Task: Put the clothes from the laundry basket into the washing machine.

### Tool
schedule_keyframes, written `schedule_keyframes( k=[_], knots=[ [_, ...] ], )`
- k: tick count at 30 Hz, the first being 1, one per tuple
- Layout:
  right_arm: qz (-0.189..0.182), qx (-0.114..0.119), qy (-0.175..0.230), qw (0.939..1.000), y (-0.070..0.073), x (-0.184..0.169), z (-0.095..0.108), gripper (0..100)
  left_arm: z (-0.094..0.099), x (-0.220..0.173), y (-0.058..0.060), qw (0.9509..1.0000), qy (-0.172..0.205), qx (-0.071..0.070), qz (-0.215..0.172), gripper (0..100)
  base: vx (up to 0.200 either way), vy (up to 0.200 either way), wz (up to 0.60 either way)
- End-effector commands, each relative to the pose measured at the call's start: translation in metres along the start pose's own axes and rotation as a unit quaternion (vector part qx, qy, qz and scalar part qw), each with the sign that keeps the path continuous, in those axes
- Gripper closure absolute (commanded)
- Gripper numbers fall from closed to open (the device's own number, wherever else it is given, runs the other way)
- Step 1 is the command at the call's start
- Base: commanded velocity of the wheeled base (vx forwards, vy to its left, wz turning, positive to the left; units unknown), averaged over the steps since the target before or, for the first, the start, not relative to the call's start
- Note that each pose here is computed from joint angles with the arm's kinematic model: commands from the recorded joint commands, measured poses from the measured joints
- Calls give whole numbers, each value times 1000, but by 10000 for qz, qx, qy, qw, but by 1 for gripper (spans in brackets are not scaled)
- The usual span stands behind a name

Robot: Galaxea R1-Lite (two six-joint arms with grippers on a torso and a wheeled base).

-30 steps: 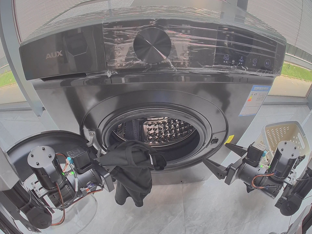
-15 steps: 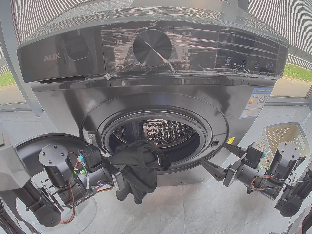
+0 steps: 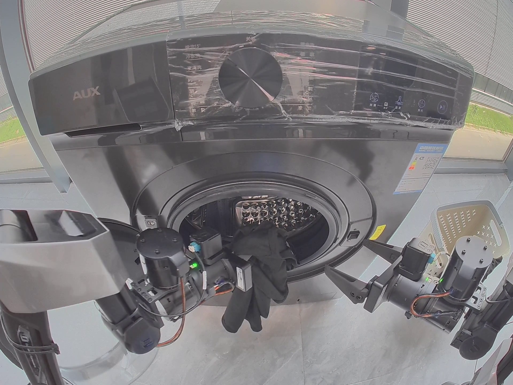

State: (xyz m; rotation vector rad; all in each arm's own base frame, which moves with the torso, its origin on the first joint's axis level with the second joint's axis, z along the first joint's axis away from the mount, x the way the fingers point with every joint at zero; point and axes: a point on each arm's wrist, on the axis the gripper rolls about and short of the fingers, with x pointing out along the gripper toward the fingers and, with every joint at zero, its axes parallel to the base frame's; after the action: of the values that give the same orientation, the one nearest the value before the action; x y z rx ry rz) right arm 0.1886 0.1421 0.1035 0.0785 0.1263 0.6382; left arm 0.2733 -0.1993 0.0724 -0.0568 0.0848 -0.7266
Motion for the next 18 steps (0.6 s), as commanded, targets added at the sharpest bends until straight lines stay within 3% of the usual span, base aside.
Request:
schedule_keyframes(
  k=[1, 5, 7, 14, 18],
  knots=[
    [42, -1, 21, 10000, 2, 1, -1, 0, -28, 35, 5, 9999, 74, -60, 140, 100, 0, 0, 0],
    [33, -1, 28, 10000, 2, 1, -1, 0, -25, 61, 11, 9982, -313, -304, 417, 100, 0, 0, 0],
    [32, -1, 35, 10000, 2, 0, -2, 0, -27, 75, 14, 9967, -471, -348, 567, 100, 0, 0, 0],
    [54, -3, 46, 10000, 3, 1, -2, 0, -48, 108, 29, 9948, -650, -351, 708, 100, 0, 0, 0],
    [54, -3, 46, 10000, 3, 1, -2, 0, -43, 119, 38, 9938, -670, -381, 796, 100, 0, 0, 0]
  ],
)
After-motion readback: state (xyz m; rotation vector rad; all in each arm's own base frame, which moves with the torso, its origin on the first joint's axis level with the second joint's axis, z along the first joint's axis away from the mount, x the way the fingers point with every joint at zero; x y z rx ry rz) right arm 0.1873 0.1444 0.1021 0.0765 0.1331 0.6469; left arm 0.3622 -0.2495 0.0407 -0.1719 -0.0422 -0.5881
